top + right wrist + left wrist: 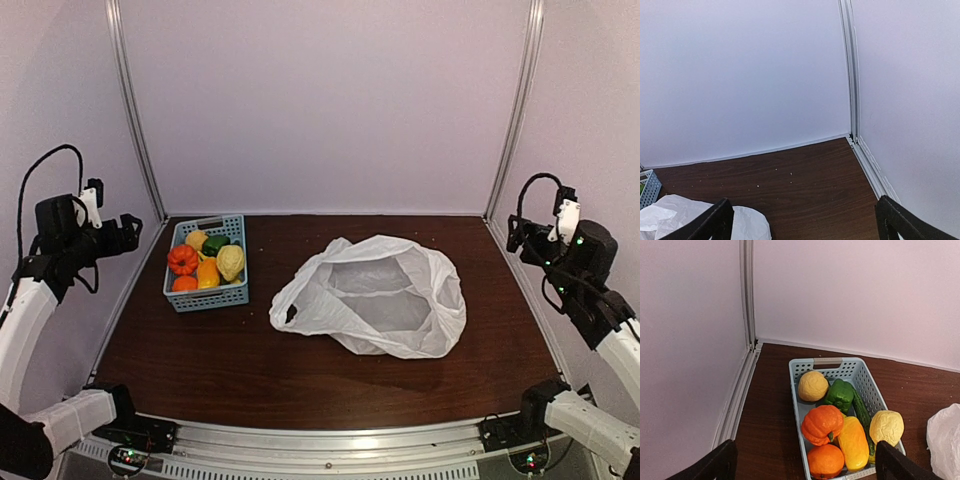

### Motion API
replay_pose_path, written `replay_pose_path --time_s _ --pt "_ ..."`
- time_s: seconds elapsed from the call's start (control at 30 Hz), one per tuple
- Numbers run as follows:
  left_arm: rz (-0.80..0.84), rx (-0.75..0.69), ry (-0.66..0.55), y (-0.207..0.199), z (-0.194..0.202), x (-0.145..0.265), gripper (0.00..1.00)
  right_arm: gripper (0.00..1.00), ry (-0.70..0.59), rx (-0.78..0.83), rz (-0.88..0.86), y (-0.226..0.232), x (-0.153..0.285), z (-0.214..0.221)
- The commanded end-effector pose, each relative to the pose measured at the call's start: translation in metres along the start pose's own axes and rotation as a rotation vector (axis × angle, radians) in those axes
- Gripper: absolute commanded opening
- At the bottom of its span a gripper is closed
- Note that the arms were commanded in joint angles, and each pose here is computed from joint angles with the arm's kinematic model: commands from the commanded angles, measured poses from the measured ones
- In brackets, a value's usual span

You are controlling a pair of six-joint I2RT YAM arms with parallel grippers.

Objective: Untie the knot of the plastic bag and take out the fruit
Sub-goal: Reset both arms

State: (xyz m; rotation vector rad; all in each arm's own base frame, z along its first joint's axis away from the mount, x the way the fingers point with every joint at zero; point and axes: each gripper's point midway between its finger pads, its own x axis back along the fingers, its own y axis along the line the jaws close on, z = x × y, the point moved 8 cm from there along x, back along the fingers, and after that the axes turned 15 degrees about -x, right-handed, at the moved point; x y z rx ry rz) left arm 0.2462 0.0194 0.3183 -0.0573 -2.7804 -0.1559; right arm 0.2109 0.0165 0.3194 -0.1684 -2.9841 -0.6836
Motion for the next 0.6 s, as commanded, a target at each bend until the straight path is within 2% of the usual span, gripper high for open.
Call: replay_pose_path --time_s 0.0,0.57 --pt "0.038 -0.046 -0.018 -0.0059 0.0124 0.0043 0.97 0.99 -0.095 0.025 -0.026 -0.0064 0.0077 0.0023" --pt "0.052 -0.043 -0.021 -0.0070 0.0121 0.0042 0.98 0.99 -0.065 0.042 -0.015 -0.0096 0.0070 0.0095"
